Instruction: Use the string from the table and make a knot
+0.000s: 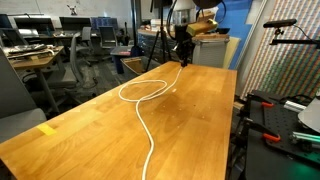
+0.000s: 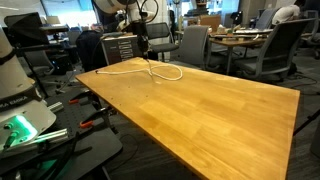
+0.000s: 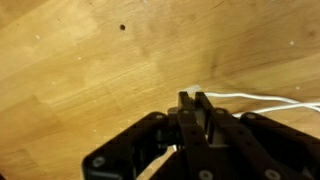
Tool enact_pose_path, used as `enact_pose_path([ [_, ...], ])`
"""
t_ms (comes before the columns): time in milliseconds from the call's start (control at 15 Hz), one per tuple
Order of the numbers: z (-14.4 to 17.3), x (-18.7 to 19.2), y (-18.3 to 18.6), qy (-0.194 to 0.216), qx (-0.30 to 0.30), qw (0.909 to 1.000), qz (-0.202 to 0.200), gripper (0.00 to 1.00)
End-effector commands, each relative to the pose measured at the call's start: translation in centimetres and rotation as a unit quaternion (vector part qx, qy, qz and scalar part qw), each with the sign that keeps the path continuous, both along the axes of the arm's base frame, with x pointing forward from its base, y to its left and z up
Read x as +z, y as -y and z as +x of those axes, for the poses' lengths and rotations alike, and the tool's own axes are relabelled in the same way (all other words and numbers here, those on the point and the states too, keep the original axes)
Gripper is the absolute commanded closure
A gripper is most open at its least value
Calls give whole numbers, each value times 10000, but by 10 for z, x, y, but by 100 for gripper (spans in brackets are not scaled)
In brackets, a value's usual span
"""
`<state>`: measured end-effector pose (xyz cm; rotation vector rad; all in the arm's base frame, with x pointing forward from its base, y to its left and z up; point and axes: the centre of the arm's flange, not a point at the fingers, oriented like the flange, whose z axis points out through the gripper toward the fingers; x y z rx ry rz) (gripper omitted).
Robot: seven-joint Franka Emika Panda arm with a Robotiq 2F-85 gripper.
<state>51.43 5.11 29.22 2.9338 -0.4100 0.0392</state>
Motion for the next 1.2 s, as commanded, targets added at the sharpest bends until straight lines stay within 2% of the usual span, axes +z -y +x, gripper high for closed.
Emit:
enact_pose_path([
  [0, -21, 39, 23, 416, -447, 9965, 562, 96],
  [133, -15, 34, 4, 720, -323, 9930, 874, 96],
  [200, -12, 28, -13, 669, -141, 9914, 1120, 96],
  [467, 10, -10, -85, 910, 376, 9873, 1250, 96],
  [533, 19, -19, -99, 1188, 519, 9849, 1143, 96],
  [933, 78, -9, -137, 2748, 885, 9501, 1180, 96],
  [1133, 114, 2, -139, 3085, 736, 9410, 1183, 96],
])
